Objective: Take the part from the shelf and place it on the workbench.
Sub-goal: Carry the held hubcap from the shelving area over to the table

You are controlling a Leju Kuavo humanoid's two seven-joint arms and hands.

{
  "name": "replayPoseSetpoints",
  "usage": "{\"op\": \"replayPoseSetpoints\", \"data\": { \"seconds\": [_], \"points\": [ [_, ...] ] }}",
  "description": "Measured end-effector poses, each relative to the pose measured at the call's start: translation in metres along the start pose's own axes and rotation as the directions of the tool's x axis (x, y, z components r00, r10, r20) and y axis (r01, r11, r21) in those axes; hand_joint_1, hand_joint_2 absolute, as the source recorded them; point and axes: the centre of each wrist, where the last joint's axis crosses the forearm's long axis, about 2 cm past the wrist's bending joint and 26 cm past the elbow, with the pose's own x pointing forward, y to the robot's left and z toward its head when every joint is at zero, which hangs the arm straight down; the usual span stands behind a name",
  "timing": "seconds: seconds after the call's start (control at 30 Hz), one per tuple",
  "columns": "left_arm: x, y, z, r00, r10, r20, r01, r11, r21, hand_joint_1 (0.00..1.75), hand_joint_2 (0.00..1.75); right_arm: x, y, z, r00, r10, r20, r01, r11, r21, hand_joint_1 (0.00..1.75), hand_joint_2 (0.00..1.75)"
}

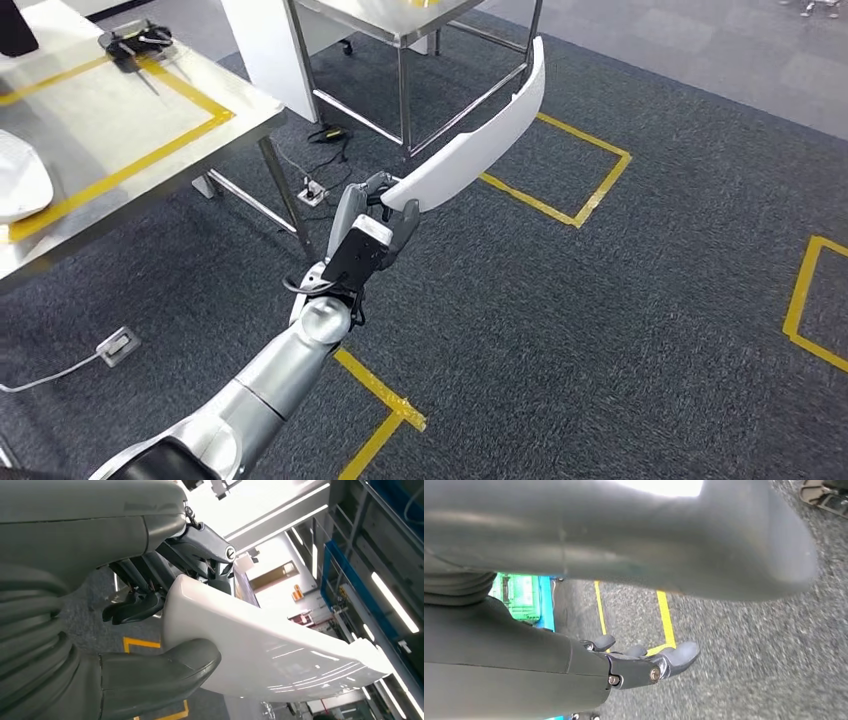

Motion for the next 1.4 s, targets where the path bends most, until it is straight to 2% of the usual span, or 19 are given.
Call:
{"op": "replayPoseSetpoints", "data": {
  "seconds": [1.4],
  "points": [
    [-0.004,0.006,0.01,1.0,-0.009,-0.028,0.01,0.999,0.041,1.75,1.75,-0.001,-0.001,0.0,1.0,0.017,0.002,-0.017,1.0,-0.001,0.0,0.0]
  ]
}}
